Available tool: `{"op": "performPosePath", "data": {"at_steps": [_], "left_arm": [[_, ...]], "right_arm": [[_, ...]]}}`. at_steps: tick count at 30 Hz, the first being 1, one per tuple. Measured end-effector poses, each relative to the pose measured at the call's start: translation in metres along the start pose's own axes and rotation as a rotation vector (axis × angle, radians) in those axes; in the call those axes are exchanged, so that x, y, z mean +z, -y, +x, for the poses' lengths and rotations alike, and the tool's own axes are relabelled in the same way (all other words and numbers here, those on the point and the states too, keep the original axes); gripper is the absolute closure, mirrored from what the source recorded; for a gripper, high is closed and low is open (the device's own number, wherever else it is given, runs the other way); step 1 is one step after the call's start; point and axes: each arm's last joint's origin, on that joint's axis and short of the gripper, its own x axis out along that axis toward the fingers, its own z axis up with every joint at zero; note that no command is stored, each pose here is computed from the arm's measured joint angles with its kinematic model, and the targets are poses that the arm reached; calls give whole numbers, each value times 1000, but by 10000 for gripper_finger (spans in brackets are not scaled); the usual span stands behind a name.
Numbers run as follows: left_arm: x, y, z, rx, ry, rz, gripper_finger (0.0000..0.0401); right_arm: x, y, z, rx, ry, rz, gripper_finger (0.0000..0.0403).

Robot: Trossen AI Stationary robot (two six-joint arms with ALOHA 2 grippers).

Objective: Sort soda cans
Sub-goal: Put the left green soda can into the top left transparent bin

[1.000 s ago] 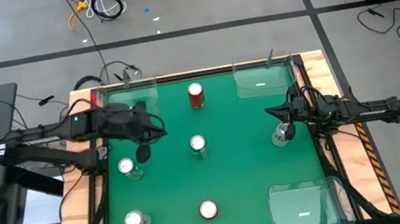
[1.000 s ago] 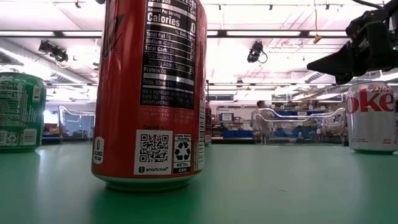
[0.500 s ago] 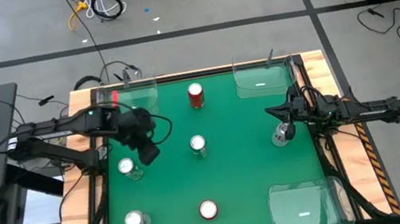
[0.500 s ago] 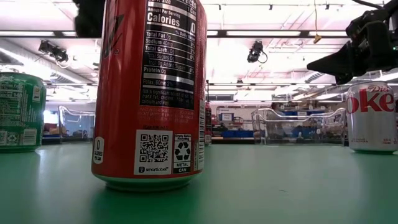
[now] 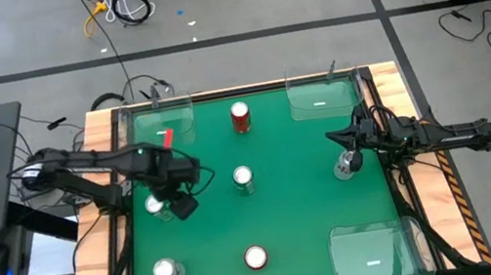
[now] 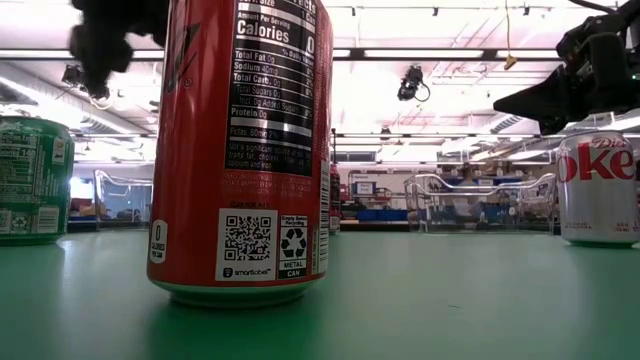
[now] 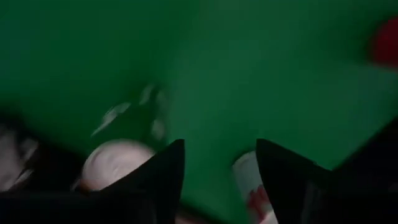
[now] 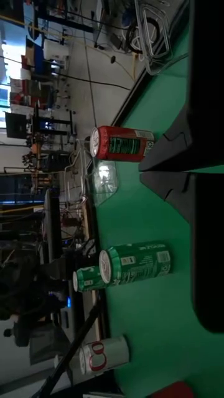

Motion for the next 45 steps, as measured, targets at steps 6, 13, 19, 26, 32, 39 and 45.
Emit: {"op": "performPosePath", "data": {"at_steps": [6, 13, 19, 26, 32, 39, 45], "left_arm": [[-19, -1, 3, 162, -70, -36, 165], [-24, 0, 5, 211, -14, -79, 130], [-26, -3, 11, 240, -26, -91, 101], [-28, -8, 21, 278, -37, -67, 91], [-32, -16, 27, 296, -41, -63, 90], [-33, -20, 37, 230, -5, -63, 90], [-37, -29, 45, 250, -9, -72, 90]], "right_arm": [[0, 0, 0, 0, 0, 0, 402], [0, 0, 0, 0, -1, 0, 402], [0, 0, 0, 0, -1, 0, 402], [0, 0, 0, 0, 0, 0, 402], [0, 0, 0, 0, 0, 0, 402], [0, 0, 0, 0, -1, 0, 402], [0, 0, 0, 0, 0, 0, 402]]}}
